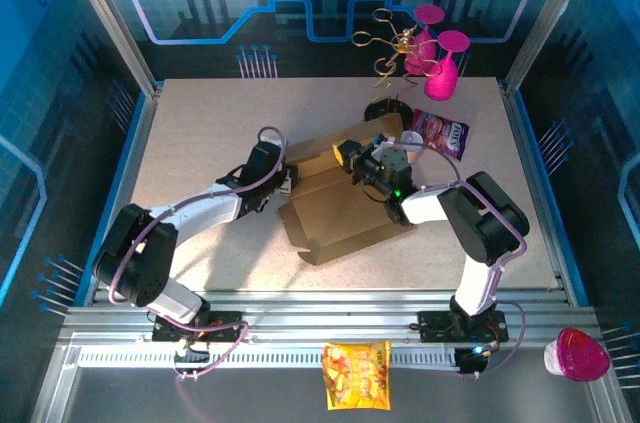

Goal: Fold the paper box

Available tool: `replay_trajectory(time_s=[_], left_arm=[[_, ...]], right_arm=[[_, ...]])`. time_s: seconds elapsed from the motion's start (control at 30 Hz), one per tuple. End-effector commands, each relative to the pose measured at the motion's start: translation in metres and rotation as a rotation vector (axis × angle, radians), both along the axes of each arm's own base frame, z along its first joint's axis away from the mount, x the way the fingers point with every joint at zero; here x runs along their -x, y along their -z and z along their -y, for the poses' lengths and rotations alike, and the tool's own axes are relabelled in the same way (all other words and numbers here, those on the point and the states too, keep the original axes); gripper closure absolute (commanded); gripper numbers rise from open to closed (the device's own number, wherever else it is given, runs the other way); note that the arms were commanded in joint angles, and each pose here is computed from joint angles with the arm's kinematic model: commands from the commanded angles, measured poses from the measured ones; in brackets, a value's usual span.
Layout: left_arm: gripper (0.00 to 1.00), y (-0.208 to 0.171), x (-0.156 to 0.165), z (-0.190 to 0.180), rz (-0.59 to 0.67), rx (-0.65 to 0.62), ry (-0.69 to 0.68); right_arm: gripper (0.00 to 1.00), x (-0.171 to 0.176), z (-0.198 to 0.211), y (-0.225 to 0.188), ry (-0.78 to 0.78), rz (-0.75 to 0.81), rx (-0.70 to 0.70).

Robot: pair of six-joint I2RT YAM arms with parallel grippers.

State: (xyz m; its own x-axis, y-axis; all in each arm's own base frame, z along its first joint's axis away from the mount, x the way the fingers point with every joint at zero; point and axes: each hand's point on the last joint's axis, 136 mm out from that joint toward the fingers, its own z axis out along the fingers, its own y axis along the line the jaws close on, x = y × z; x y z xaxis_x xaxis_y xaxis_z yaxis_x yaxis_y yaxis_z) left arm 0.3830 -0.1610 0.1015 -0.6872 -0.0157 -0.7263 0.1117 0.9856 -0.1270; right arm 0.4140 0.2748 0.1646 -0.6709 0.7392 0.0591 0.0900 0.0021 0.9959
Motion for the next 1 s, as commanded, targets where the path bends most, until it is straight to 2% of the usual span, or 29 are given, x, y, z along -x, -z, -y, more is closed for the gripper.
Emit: replay_trajectory(time_s=[0.0, 0.07, 0.23, 0.27, 0.37, 0.47, 0.6, 0.83, 0.9, 0.97], left_arm=[[0.57, -0.002, -0.008, -0.010, 0.000, -0.037, -0.116], [0.63, 0.004, -0.009, -0.012, -0.024, -0.055, -0.151], [0.98, 0.014, -0.010, -0.015, -0.054, -0.096, -0.221], [1.00, 0.015, -0.010, -0.015, -0.055, -0.100, -0.232], [0.97, 0.023, -0.007, -0.013, -0.073, -0.100, -0.244], [0.81, 0.031, -0.005, -0.015, -0.092, -0.103, -0.265], [0.70, 0.037, -0.005, -0.015, -0.101, -0.101, -0.275], [0.70, 0.049, -0.009, -0.012, -0.137, -0.112, -0.289], [0.73, 0.052, -0.010, -0.014, -0.147, -0.123, -0.302], [0.82, 0.055, -0.009, -0.015, -0.160, -0.136, -0.314]], right_arm=[[1.00, 0.003, -0.003, -0.002, 0.007, -0.002, -0.010], [1.00, 0.003, -0.004, -0.004, 0.008, -0.003, -0.011], [1.00, 0.001, -0.004, -0.007, 0.013, -0.003, -0.016], [1.00, 0.001, -0.004, -0.007, 0.013, -0.004, -0.016], [1.00, 0.001, -0.004, -0.009, 0.012, -0.003, -0.018], [1.00, -0.001, -0.003, -0.010, 0.011, -0.004, -0.020], [1.00, -0.002, -0.002, -0.012, 0.011, -0.005, -0.018], [1.00, -0.004, -0.003, -0.012, 0.012, -0.013, -0.022], [1.00, -0.005, -0.003, -0.014, 0.014, -0.010, -0.026], [1.00, -0.006, -0.003, -0.016, 0.015, -0.008, -0.028]])
